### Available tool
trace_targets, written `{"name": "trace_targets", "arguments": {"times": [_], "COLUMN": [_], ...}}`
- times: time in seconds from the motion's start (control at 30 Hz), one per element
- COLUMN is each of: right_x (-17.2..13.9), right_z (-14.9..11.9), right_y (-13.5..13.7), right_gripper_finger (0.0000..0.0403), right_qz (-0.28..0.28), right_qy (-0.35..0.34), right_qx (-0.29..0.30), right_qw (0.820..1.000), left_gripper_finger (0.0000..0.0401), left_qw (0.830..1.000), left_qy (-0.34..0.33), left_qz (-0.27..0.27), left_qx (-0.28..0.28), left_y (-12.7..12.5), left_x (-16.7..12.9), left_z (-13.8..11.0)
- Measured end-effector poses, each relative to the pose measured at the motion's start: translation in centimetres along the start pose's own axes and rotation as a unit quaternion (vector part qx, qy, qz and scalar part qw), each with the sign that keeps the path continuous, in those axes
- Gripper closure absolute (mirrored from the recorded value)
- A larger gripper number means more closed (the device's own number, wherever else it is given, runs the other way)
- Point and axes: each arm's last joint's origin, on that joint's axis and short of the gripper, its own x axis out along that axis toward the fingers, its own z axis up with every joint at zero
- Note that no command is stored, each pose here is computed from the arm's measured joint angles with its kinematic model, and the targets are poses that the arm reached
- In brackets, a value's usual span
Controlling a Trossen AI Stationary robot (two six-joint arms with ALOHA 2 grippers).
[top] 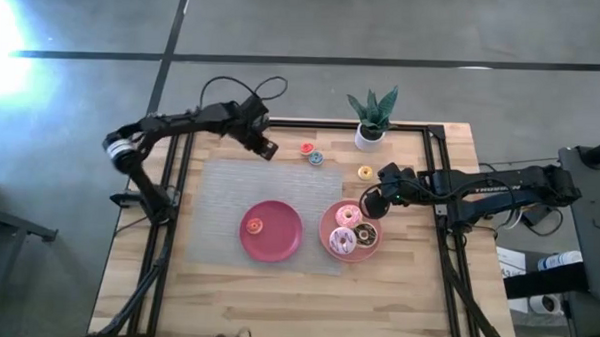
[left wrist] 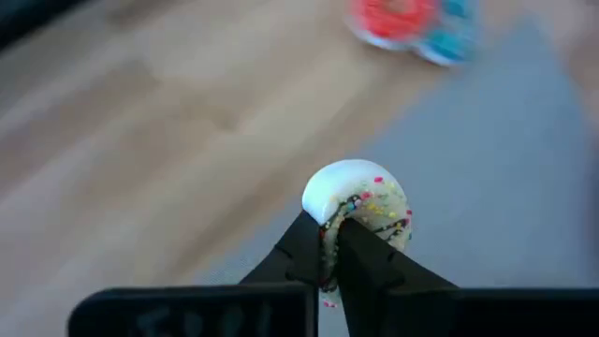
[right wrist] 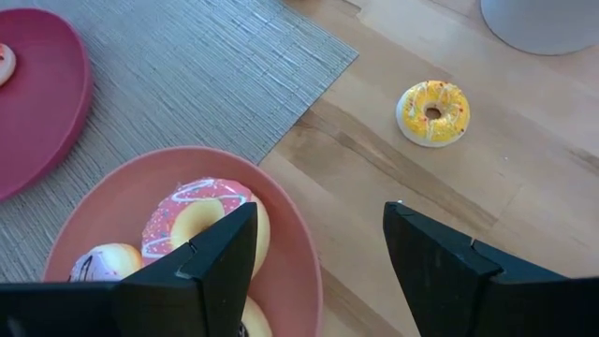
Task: Pick & Place donuts
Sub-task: Put the small white donut on the pink plate
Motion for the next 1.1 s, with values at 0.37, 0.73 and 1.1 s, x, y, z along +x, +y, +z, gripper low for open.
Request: {"name": "trace_targets", "arguments": {"times": [0.37, 0.73, 1.1], "right_x": [0.0, 0.0, 0.0], "right_z": [0.0, 0.0, 0.0], "right_y": [0.0, 0.0, 0.0], "right_gripper_finger": [0.0179, 0.0179, 0.0179], "right_qz": [-0.001, 0.001, 0.001], "right_qy": [-0.002, -0.003, -0.001], "right_qx": [0.000, 0.001, 0.002], "right_qw": [1.000, 1.000, 1.000], "left_gripper_finger": [0.0400, 0.0401, 0.0316], "left_qw": [0.979, 0.983, 0.988], "left_qy": [0.092, 0.101, 0.097], "left_qz": [-0.051, -0.006, 0.013], "left_qx": [0.176, 0.150, 0.123], "left_y": [-11.1, -12.4, -12.1], "left_x": [-0.5, 3.3, 3.5], "left_z": [-9.2, -12.9, -13.2]}}
